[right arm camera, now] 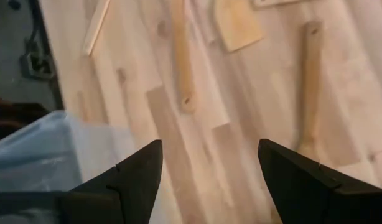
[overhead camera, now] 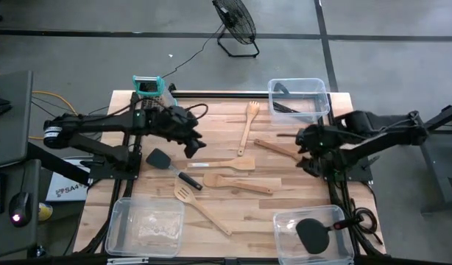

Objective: Pick & Place Kitchen Items
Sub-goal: Put the black spatula into the transparent bin

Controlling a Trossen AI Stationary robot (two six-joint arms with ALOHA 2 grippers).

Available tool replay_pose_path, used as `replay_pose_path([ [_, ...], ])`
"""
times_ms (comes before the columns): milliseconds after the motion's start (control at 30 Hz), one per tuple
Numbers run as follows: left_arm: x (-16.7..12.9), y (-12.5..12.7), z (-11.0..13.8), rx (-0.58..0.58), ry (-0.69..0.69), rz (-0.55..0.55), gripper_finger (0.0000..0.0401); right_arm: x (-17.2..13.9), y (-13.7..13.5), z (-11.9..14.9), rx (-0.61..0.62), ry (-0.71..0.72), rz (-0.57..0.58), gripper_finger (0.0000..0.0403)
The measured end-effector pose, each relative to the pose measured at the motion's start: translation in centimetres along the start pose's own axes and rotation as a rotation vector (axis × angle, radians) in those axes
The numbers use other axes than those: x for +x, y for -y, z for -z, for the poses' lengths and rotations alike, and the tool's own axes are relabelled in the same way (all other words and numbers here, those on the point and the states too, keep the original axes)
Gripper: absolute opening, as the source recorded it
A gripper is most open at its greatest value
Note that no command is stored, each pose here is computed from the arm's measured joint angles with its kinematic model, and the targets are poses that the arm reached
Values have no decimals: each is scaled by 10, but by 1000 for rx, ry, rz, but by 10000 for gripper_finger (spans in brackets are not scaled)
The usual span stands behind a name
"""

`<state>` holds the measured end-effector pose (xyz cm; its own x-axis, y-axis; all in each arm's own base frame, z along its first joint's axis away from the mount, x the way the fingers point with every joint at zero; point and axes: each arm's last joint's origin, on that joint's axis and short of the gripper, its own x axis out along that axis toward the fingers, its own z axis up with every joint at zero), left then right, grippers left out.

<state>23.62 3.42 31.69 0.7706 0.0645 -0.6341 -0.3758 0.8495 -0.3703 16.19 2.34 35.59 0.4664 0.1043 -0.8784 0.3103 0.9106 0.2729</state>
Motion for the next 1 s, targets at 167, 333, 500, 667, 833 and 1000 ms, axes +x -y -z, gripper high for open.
replay_pose_path([
  [167, -3, -17, 14, 67, -205, -27, 227, -1, 19, -11, 10, 47, 56, 256],
  [333, -5, -23, 25, 251, -349, -24, 227, -4, 36, -23, 3, 122, 92, 256],
  [500, 0, -25, 32, 392, -450, -12, 227, -8, 51, -37, 19, 224, 100, 256],
  [667, 19, -25, 44, 575, -629, 18, 227, -6, 64, -49, 35, 267, 128, 256],
  [833, 39, -27, 55, 736, -802, 29, 228, 1, 75, -57, 33, 239, 151, 256],
  [1000, 54, -32, 62, 805, -915, 57, 228, 4, 88, -62, 46, 233, 184, 256],
])
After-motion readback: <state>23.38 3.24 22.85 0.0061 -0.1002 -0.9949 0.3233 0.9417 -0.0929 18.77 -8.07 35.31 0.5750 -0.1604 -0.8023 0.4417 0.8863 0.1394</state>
